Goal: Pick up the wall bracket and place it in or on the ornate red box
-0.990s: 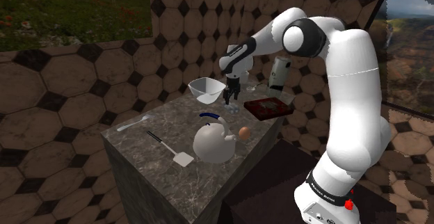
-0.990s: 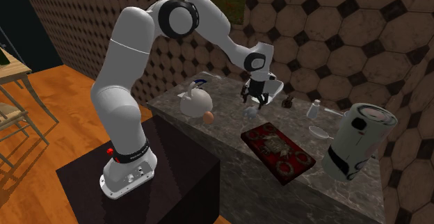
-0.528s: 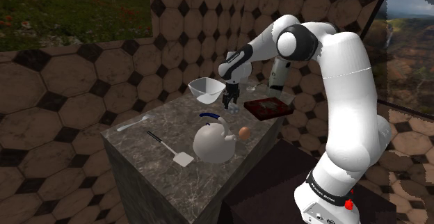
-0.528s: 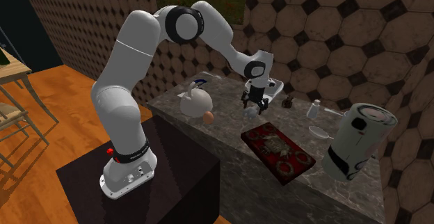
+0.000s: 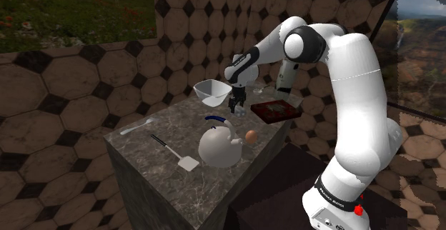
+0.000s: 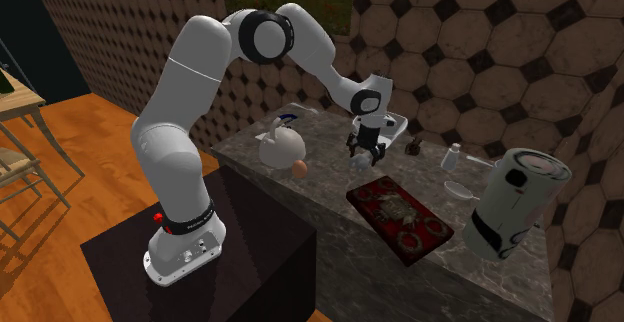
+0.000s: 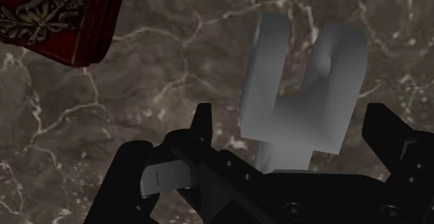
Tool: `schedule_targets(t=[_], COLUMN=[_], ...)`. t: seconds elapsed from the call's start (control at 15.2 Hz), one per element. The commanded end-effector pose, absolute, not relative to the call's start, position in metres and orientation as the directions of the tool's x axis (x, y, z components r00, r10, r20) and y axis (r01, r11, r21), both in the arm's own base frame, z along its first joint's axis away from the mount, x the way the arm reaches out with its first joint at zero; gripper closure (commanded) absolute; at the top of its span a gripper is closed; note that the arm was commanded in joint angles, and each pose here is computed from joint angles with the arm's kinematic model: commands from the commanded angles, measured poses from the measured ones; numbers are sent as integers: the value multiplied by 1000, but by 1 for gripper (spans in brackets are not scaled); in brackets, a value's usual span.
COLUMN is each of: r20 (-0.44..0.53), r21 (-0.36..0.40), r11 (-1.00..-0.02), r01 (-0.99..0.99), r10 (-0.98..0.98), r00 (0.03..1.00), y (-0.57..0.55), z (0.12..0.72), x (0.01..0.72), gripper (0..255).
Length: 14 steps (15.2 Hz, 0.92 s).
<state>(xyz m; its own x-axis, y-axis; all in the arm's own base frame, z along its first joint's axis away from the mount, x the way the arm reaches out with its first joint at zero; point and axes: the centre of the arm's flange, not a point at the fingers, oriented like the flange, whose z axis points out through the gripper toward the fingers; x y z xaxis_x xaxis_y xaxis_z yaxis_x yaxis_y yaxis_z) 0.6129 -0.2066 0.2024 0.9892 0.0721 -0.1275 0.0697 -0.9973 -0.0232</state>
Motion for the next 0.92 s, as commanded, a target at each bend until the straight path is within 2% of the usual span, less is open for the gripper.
schedule_targets(t=[0.0, 0.59, 0.86], r20=[-127, -127, -127], r21=[-23, -23, -23], r11=[-997, -997, -997], r01=[70, 70, 70], r10=[72, 72, 72], r00=[989, 989, 989], y=[-207, -207, -207], z=[202, 202, 223], x=[613, 613, 613], gripper=[255, 255, 255])
